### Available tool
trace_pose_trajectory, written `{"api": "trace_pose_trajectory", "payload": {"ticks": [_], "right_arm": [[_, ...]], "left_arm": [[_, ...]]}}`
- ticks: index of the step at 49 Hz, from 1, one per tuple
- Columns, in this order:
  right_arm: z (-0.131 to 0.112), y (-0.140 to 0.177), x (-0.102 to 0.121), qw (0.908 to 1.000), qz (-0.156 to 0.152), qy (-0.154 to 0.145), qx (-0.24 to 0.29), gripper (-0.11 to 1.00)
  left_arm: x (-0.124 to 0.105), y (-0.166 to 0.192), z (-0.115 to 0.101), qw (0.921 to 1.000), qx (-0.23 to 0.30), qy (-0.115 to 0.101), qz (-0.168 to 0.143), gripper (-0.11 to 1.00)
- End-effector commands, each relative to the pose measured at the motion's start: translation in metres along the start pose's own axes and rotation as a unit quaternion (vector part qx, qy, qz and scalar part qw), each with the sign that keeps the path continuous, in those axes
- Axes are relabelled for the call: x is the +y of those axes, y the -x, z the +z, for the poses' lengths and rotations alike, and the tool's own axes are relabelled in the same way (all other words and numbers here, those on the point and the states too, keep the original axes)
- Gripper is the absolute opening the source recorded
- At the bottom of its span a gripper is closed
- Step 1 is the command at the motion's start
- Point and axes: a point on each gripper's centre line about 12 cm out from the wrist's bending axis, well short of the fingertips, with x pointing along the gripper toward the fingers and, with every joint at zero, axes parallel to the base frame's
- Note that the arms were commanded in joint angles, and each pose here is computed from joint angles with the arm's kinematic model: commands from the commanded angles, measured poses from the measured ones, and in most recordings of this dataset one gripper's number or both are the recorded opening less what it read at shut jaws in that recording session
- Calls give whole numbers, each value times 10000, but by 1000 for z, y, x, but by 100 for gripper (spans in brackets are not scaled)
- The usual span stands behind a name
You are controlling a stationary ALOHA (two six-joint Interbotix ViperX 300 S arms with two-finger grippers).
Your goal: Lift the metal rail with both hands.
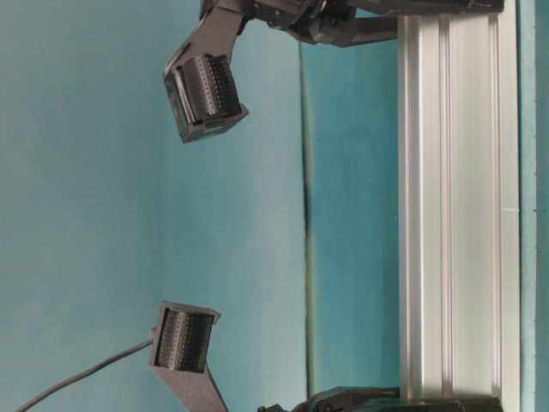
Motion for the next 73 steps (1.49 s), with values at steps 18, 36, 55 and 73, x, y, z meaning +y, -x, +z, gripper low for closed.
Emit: {"api": "trace_pose_trajectory", "payload": {"ticks": [18,36,55,73], "right_arm": [[-6,-8,7,9993,82,-351,7,39],[-4,-8,11,9993,104,-352,-35,85],[-2,-4,14,9980,137,-592,-182,91],[4,-1,15,9971,160,-640,-379,91]], "left_arm": [[4,1,1,9999,-48,132,9,38],[3,1,0,10000,-47,41,2,38],[-2,2,2,9997,-251,-7,-76,38],[-18,3,6,9984,-465,-228,-224,81]]}}
